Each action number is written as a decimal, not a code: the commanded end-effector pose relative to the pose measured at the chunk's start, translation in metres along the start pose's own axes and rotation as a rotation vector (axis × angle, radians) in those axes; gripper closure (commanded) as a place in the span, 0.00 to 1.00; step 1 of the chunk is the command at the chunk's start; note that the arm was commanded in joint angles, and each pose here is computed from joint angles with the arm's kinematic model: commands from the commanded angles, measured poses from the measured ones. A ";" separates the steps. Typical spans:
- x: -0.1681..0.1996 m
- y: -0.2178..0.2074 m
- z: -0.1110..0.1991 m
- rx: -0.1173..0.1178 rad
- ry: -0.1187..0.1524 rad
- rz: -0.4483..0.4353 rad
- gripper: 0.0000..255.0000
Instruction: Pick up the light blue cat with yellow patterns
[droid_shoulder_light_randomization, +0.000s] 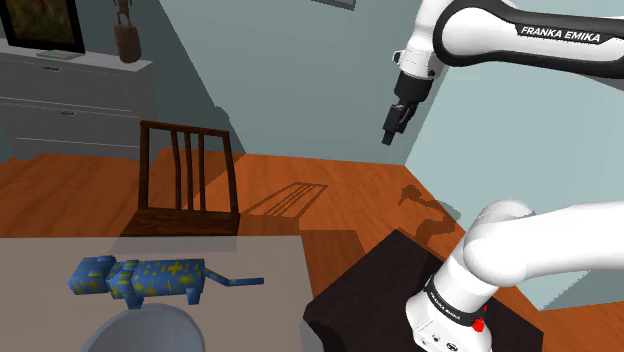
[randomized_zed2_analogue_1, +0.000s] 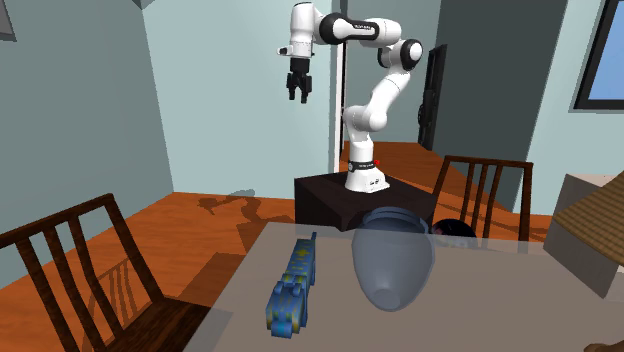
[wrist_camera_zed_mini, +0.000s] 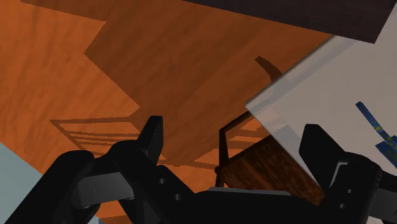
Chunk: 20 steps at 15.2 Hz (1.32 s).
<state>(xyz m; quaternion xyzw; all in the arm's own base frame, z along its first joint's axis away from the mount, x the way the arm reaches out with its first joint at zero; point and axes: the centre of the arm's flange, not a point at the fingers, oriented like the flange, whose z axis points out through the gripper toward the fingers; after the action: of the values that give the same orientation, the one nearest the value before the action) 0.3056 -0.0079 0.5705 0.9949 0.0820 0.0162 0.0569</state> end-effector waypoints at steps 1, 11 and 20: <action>0.000 0.000 0.000 0.000 0.000 0.000 0.00; 0.078 -0.079 0.067 0.022 0.007 -0.144 0.00; 0.137 -0.160 0.125 0.043 0.014 -0.274 0.00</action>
<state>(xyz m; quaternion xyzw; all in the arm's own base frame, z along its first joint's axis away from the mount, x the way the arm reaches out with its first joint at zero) 0.4160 0.1472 0.4382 0.9768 0.2105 0.0131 0.0384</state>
